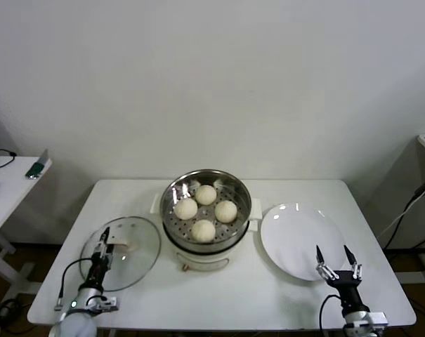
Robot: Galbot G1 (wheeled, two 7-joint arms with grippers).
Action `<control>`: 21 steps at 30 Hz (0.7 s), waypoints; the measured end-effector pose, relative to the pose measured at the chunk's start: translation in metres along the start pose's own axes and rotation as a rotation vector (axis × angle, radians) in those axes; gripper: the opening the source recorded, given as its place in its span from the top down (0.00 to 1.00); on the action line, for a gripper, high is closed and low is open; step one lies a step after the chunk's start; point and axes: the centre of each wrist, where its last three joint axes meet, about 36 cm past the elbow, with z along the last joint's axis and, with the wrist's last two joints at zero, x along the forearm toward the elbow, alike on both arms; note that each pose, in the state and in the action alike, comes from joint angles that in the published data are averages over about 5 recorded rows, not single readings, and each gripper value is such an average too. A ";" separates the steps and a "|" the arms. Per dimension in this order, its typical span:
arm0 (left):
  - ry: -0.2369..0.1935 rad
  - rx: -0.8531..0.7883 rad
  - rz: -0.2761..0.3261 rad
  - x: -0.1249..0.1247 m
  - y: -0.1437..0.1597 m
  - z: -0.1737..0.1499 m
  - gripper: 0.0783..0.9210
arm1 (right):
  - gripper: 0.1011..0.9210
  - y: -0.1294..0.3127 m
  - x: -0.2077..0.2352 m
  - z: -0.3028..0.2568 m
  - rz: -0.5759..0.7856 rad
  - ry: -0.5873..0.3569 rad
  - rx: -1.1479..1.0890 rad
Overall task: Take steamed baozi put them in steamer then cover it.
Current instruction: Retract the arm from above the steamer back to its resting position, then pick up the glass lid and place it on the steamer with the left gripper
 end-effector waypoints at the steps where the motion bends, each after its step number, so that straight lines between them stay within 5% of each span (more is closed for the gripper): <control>1: 0.001 0.000 -0.001 -0.001 0.000 0.000 0.49 | 0.12 0.001 -0.001 0.000 0.001 -0.001 -0.001; 13: 0.008 0.013 -0.036 -0.005 0.006 0.000 0.88 | 0.12 0.003 -0.004 -0.003 0.002 -0.008 0.001; 21: 0.032 0.037 -0.081 -0.004 0.039 0.003 0.92 | 0.12 0.002 -0.008 -0.005 0.001 -0.011 0.006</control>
